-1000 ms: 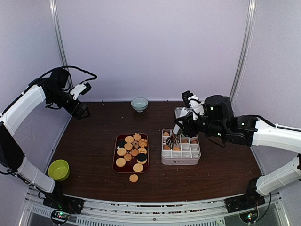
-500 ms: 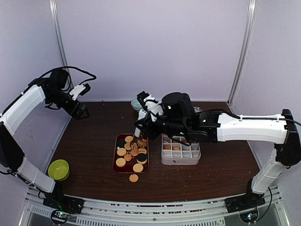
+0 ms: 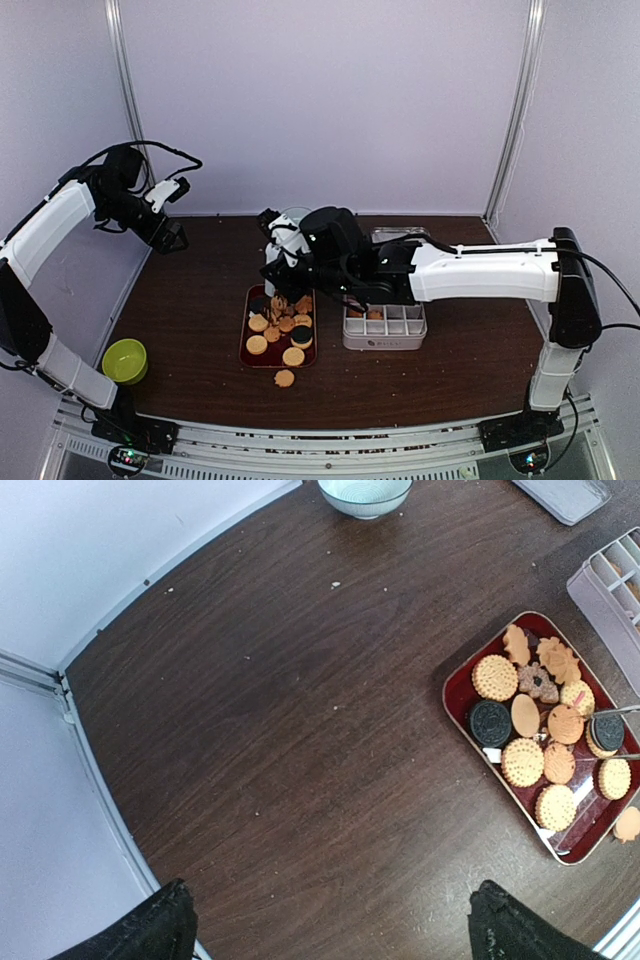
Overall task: Pack the cookies
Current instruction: Pick up the fake cookies from the plate.
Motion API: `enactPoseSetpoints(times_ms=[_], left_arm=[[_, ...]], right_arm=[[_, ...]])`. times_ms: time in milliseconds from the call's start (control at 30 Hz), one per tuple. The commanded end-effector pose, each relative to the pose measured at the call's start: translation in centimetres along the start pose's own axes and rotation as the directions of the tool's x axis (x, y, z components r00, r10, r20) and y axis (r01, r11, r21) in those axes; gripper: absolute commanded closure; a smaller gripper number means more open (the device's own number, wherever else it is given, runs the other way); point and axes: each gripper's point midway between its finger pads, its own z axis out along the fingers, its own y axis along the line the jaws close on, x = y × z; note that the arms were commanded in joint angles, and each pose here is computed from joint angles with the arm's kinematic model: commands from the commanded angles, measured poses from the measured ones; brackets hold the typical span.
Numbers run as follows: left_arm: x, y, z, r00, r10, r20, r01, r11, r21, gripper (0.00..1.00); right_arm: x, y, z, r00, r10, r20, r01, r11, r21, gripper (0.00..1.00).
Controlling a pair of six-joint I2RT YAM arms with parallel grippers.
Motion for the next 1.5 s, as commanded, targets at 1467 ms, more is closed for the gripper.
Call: enactPoseSetpoints(times_ms=[1467], left_arm=[[0.1, -0.2, -0.2, 1.000, 0.010, 0.014, -0.011, 1.000, 0.010, 0.02]], right_arm=[[2.1, -2.3, 0.6, 0.999, 0.043, -0.007, -0.042, 0.994, 0.098, 0.89]])
